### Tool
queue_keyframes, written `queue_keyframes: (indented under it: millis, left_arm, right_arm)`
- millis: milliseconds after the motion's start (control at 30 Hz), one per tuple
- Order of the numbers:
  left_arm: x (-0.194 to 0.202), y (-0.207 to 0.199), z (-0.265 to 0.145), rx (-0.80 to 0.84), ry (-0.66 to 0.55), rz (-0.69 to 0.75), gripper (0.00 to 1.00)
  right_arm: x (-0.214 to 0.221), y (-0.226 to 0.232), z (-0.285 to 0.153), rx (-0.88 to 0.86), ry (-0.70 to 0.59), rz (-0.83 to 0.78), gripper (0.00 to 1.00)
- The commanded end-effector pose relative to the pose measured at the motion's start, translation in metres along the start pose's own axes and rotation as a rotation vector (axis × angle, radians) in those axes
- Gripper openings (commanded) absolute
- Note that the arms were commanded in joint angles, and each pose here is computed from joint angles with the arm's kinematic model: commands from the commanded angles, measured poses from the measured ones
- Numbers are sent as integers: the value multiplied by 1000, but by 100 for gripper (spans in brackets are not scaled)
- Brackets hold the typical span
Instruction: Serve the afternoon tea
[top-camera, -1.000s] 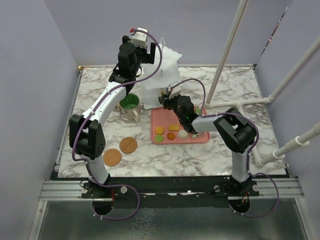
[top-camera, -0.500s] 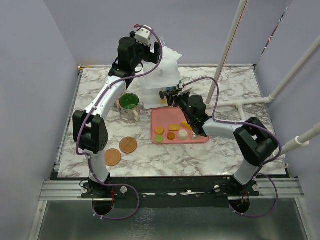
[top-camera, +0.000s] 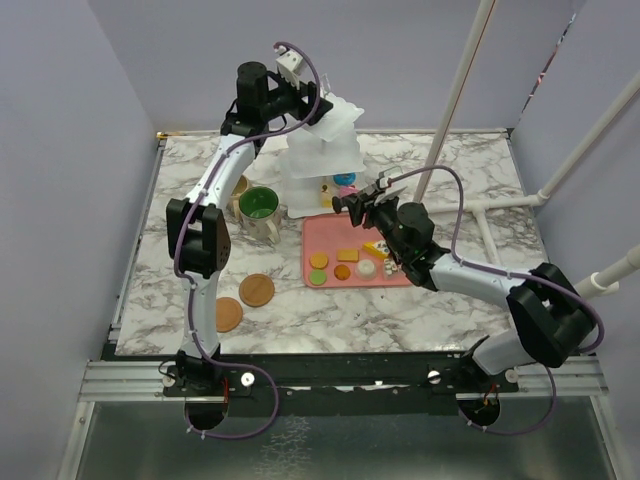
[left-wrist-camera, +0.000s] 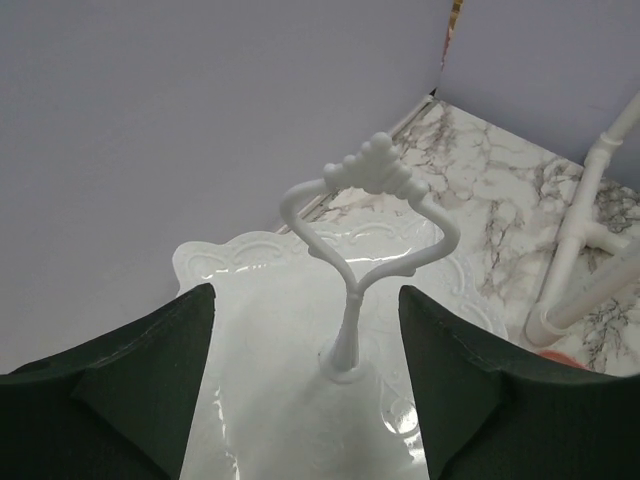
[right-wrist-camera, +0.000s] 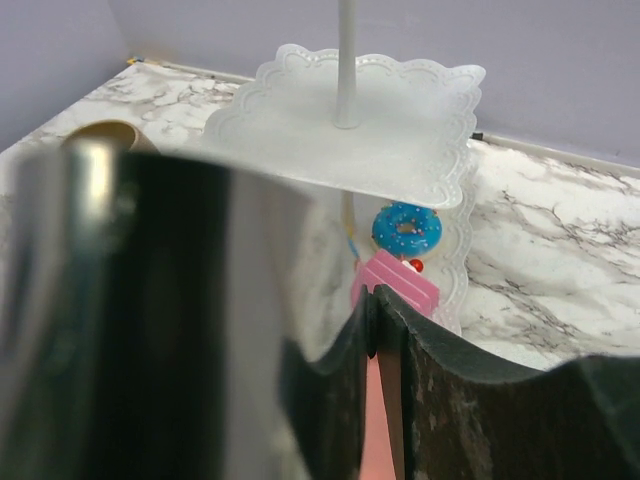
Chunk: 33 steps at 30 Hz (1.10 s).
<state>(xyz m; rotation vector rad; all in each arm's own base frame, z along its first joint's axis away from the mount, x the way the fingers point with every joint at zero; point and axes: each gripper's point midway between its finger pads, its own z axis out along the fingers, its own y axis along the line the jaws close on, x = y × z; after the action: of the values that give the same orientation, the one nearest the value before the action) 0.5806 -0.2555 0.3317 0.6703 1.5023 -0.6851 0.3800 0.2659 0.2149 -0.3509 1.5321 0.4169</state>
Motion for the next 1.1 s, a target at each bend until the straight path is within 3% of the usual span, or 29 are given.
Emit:
queue_keyframes:
  millis: [0,233,467,667,1067]
  left_arm:
    - [0,-18,12,167,-14,-48,70]
    - [7,-22,29,219,-37,-50,28]
    - [0,-20,31,106,-73,33,12]
    - [-22,-9,23,-102,-127,108,0]
    - [-52,8,-1,-446,-220,24,0]
  right_arm:
    - [2,-15,-14,70,33,19,56]
    - [9,-44,-35,224,80,15,56]
    - [19,-76,-54,405,134,-7,55]
    - [24,-91,-68,492,160,-25,54]
    - [30,-103,-63,541,149,-63,54]
